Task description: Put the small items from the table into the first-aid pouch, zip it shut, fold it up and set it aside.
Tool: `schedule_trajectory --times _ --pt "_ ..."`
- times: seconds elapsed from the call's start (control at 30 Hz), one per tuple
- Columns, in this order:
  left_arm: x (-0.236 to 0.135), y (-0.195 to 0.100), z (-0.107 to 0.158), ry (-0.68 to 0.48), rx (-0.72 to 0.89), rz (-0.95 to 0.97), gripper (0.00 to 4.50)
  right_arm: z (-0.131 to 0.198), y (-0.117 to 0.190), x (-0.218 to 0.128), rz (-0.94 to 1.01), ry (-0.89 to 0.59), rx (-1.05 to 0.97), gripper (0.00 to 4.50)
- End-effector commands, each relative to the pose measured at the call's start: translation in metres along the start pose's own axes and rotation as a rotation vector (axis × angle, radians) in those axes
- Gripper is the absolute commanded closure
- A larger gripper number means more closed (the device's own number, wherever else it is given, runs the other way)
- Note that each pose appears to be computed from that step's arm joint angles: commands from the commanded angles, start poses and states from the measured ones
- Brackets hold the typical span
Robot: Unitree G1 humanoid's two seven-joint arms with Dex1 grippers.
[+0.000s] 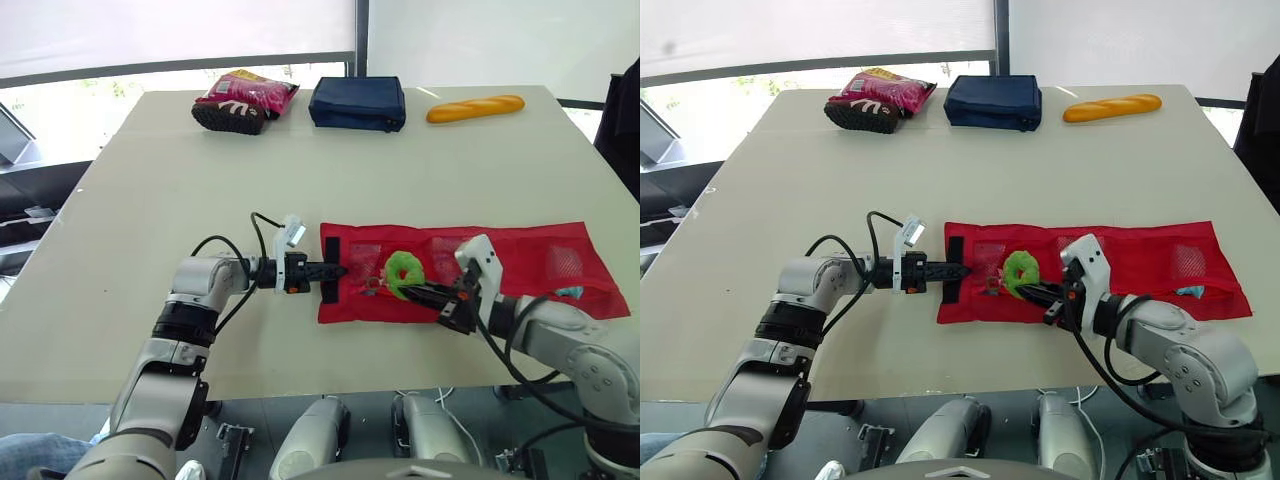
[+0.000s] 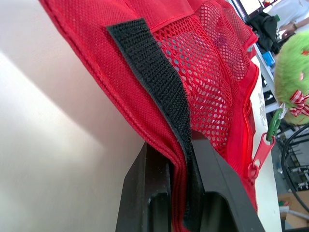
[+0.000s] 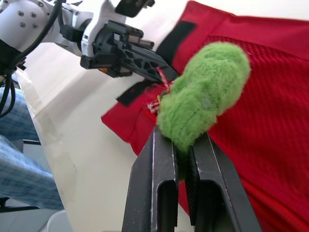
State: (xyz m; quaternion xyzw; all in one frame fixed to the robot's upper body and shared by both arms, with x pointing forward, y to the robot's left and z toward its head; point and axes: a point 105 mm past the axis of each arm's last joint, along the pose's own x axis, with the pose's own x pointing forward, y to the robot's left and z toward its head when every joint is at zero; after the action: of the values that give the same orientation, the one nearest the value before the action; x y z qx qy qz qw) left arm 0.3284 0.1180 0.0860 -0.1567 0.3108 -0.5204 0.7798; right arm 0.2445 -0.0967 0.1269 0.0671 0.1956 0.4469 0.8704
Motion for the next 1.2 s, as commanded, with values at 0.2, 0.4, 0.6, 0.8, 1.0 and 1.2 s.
schedule_trajectory --times 0.2,0.4,0.6,0.8,1.0,1.2 --pt "-0.017 0.009 -0.006 0.043 0.043 0.033 4.50 -0.004 -0.018 -0.047 -0.137 -0.054 0.011 4.44" --pt "-0.023 0.010 -0.007 0.050 0.058 0.028 4.50 -0.005 -0.026 -0.067 -0.208 -0.104 0.053 4.44" --pt "-0.032 0.014 -0.008 0.068 0.080 0.037 4.50 -0.010 -0.060 -0.112 -0.397 -0.119 0.078 4.44" --pt "-0.040 0.019 -0.006 0.075 0.102 0.059 4.50 -0.022 -0.105 -0.187 -0.651 -0.106 0.096 4.44" --pt "-0.045 0.024 -0.005 0.080 0.118 0.079 4.50 -0.029 -0.129 -0.232 -0.858 -0.087 0.091 4.44" --pt "-0.048 0.025 -0.005 0.084 0.126 0.084 4.50 -0.031 -0.155 -0.273 -1.138 -0.070 0.078 4.44"
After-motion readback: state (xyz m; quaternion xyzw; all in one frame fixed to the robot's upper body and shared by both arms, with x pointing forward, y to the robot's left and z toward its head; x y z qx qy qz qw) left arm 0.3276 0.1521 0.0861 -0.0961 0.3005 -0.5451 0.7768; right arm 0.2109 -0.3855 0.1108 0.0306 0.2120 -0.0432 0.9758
